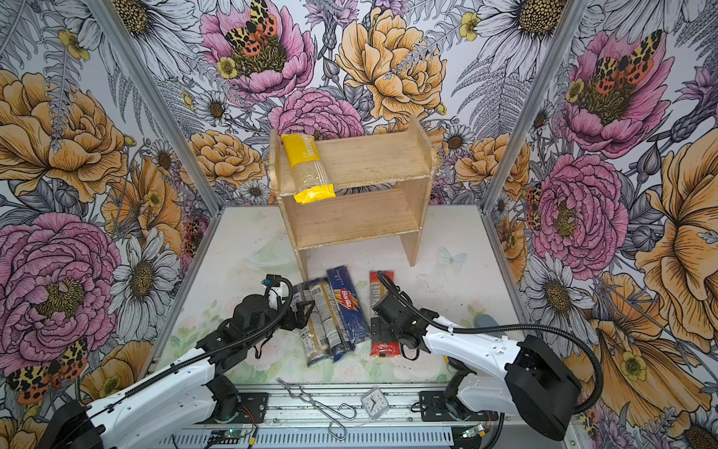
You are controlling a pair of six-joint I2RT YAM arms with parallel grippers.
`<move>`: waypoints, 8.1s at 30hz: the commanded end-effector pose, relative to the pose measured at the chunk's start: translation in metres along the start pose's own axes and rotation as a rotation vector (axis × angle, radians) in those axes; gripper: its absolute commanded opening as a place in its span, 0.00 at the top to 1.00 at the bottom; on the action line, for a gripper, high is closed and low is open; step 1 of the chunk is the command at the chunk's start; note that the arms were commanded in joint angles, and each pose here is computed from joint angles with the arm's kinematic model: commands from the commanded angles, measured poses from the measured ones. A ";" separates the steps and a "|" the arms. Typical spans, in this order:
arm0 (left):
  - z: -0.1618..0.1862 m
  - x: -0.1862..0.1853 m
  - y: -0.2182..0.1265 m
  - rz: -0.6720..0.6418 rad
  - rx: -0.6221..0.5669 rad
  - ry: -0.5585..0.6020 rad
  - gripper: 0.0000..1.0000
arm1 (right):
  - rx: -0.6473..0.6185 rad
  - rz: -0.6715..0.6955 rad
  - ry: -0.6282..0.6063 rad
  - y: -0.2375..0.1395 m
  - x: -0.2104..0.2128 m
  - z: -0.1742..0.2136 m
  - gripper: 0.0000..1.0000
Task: Place and organize the pasta boxes and bags onto the shelf
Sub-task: 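Lower the right gripper and close it on the red-topped spaghetti pack, then lift the red-topped pack upright with the right gripper toward the upper shelf, then lower the red-topped pack onto the upper shelf beside the yellow bag, open right gripper, then withdraw the right gripper from the shelf down to the blue Barilla box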
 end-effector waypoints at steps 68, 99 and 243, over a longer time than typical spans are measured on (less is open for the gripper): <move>-0.009 -0.006 -0.003 0.019 -0.024 0.008 0.01 | -0.172 -0.362 -0.113 -0.151 0.026 -0.034 1.00; -0.016 -0.012 0.001 0.036 -0.007 0.046 0.01 | -0.860 -0.246 -0.177 -0.404 0.066 -0.223 1.00; -0.007 -0.032 -0.004 0.042 0.025 0.036 0.01 | -0.180 -0.388 -0.109 -0.061 0.041 -0.041 0.05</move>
Point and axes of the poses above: each gripper's point midway between its finger pads, its own y axis out along the fingers, its own x axis along the line the jaws close on, z = x × y, the point moved 6 cm from there along -y, back along the fingers, and after that the axes turned 5 degrees about y, right-handed, at the moved point
